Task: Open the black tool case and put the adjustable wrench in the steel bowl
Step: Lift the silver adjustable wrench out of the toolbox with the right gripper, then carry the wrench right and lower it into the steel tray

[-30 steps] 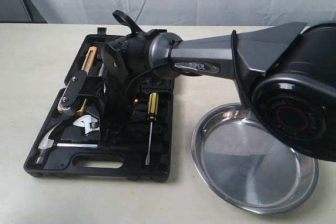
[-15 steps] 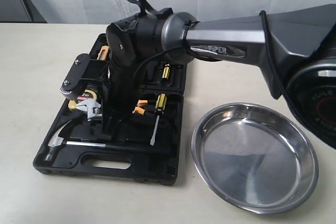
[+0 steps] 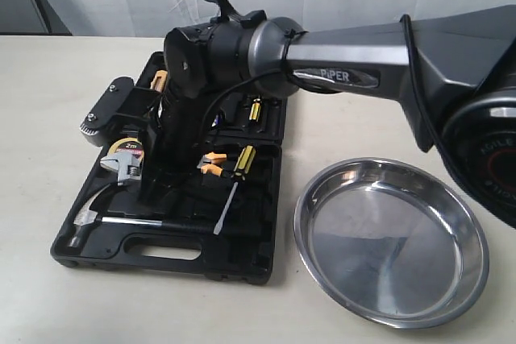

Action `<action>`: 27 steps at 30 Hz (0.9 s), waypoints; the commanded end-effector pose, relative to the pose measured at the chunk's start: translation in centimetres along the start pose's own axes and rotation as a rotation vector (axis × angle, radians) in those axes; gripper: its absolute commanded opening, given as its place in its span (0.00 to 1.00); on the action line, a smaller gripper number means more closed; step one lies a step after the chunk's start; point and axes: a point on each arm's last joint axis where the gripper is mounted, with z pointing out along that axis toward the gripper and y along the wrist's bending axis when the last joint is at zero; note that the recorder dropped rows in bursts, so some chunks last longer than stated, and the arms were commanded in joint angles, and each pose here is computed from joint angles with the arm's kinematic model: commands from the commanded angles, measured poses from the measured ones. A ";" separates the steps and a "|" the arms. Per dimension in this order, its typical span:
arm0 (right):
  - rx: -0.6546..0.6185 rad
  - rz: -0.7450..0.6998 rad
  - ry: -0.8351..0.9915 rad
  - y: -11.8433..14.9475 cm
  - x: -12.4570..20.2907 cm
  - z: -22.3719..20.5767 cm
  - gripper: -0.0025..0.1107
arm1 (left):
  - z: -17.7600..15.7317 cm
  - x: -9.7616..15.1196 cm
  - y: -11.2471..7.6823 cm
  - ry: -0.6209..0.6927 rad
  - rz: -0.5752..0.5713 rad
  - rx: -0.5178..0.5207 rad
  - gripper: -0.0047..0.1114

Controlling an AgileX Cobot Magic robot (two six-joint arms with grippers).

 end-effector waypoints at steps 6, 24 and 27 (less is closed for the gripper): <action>-0.017 0.047 -0.121 0.6 -1.6 -4.4 0.02 | 0.0 -0.2 0.0 -0.016 -0.002 -0.001 0.04; -0.113 0.061 -0.157 2.5 -2.1 -9.4 0.02 | 0.0 -0.2 0.0 -0.016 -0.002 -0.001 0.04; -0.094 0.057 -0.162 2.8 -2.0 -11.1 0.02 | 0.0 -0.2 0.0 -0.016 -0.002 -0.001 0.04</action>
